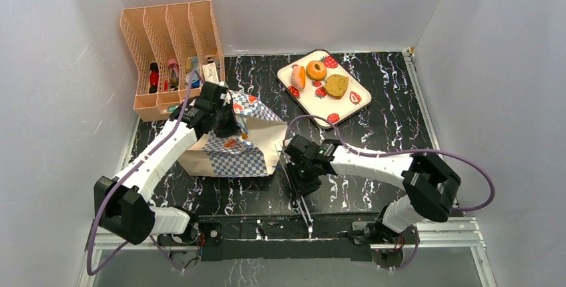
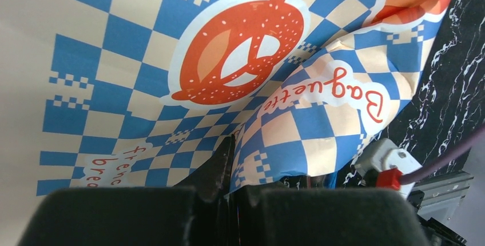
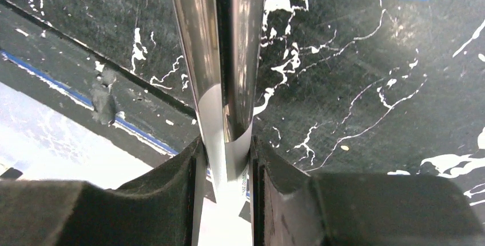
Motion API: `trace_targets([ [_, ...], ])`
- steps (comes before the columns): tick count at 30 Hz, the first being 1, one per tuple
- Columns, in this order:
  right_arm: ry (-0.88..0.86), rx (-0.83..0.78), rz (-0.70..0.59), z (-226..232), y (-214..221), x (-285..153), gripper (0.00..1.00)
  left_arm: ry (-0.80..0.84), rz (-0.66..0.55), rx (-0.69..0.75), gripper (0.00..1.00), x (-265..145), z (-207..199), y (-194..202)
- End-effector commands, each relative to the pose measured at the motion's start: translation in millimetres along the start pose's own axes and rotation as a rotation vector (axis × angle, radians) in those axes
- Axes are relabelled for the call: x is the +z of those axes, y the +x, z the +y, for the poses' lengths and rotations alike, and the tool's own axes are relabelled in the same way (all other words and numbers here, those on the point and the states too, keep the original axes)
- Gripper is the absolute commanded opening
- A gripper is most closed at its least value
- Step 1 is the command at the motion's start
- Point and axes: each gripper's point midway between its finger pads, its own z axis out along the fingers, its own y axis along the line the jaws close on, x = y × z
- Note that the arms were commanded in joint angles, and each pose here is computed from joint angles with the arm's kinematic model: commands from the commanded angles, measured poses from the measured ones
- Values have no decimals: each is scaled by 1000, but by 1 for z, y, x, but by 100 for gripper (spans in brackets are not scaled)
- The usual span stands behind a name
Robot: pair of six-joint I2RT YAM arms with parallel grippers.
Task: Take the fake bread out of the paper bag
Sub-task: Pick up the fake bread from the paper bag.
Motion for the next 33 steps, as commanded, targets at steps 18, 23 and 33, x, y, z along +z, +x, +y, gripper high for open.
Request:
trace_targets([
  [18, 179, -223, -143, -3, -94, 42, 26, 60, 37, 91, 0, -4, 7, 25],
  [23, 187, -237, -191, -8, -100, 50, 29, 46, 46, 96, 0, -7, 11, 29],
  [33, 178, -248, -313, -17, -108, 59, 33, 14, 77, 120, 0, -9, 17, 35],
])
